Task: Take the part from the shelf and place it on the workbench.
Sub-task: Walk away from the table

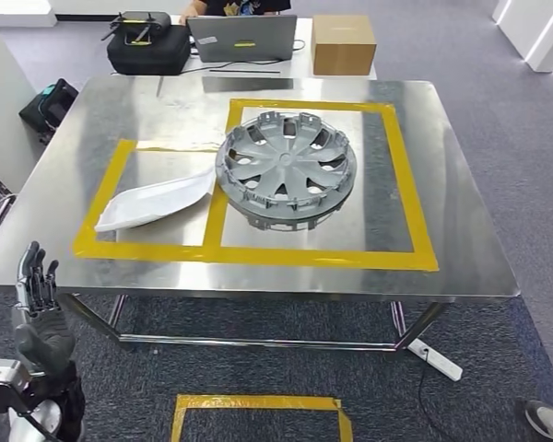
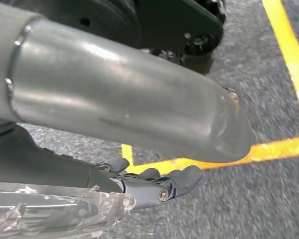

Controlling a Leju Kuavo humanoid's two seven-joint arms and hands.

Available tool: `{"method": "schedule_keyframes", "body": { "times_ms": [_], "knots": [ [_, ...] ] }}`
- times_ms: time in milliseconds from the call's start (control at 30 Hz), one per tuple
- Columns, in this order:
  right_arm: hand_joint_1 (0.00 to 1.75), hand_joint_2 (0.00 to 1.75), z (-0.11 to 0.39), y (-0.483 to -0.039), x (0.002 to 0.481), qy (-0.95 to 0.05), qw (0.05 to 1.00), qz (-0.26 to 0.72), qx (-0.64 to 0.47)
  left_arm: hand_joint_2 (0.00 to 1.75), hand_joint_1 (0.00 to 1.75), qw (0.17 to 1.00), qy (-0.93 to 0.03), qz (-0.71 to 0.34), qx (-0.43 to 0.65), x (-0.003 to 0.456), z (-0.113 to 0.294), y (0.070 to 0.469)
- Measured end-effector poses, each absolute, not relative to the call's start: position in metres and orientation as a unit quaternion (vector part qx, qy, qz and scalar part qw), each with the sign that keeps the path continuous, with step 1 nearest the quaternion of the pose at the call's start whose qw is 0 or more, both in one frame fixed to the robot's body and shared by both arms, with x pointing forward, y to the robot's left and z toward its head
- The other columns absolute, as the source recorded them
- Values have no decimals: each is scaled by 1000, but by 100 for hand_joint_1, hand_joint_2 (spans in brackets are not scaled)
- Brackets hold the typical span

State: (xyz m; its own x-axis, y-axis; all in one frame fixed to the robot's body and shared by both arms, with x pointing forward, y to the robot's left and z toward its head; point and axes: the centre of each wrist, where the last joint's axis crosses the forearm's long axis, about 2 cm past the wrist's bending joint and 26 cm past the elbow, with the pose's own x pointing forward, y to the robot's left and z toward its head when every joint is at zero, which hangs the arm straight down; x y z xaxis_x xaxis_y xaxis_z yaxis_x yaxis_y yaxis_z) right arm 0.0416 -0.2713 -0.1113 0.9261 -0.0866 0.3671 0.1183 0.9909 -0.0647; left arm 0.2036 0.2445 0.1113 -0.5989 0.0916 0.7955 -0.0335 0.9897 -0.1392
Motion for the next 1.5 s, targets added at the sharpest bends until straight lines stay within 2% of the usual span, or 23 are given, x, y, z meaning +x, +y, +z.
{"method": "schedule_keyframes", "body": {
  "times_ms": [1500],
  "knots": [
    [0,0,-111,-265,43,-169,985,-33,-24,0,0,465,-882,70,-2,195,102,244]
  ]
}}
